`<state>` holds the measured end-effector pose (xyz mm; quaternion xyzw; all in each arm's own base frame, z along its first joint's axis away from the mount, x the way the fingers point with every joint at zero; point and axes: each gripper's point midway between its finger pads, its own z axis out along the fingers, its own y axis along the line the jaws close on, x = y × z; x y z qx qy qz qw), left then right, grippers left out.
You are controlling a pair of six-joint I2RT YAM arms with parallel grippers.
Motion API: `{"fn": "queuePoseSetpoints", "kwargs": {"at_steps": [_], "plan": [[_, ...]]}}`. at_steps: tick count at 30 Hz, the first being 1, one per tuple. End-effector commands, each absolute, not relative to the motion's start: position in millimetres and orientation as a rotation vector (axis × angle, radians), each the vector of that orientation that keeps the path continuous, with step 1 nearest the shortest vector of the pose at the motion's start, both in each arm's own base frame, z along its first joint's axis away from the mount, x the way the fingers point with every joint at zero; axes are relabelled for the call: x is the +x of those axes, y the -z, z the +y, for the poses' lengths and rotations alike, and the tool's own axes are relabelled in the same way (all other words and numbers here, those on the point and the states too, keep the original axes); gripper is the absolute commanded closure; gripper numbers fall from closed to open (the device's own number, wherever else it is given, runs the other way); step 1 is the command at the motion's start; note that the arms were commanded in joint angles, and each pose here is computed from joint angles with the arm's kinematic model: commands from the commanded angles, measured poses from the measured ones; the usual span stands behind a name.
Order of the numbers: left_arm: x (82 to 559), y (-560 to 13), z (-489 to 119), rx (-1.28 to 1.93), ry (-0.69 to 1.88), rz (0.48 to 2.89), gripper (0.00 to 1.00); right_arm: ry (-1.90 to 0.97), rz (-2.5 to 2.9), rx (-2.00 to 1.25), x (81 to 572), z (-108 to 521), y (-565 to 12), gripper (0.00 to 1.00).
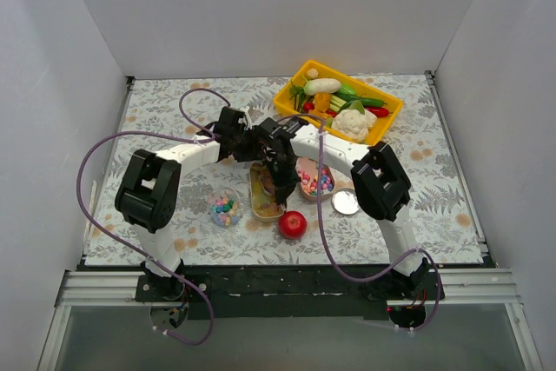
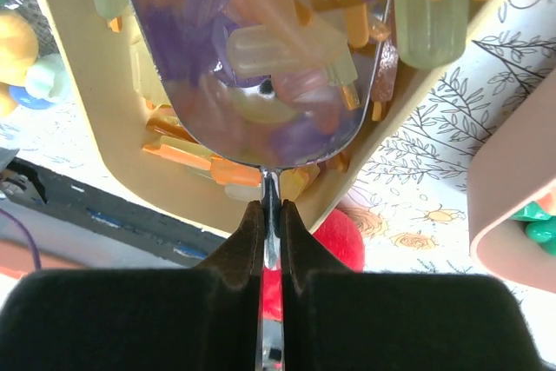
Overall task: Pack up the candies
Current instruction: Scoop the fake candies from the storage box.
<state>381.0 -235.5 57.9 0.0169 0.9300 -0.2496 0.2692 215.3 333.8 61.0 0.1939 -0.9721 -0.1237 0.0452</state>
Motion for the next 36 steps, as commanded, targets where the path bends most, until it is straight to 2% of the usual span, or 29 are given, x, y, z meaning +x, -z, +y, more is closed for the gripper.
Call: {"fn": "queuePoseSetpoints", "kwargs": {"at_steps": [1, 18, 36], "plan": [[367.8, -78.8, -240.1, 0.079, 0.716, 2.513, 0.66, 0.257, -3.094, 0.669, 231.0, 318.1, -42.8, 0.99], [349.9, -97.8, -238.3, 0.153, 0.761, 2.480, 0.71, 0.352, -3.202, 0.740, 237.1, 328.9, -47.8, 0.99], [339.0, -99.3, -238.9, 0.189, 0.791, 2.497, 0.71, 0.221, -3.351, 0.861, 246.0, 316.9, -54.1, 0.99]]}}
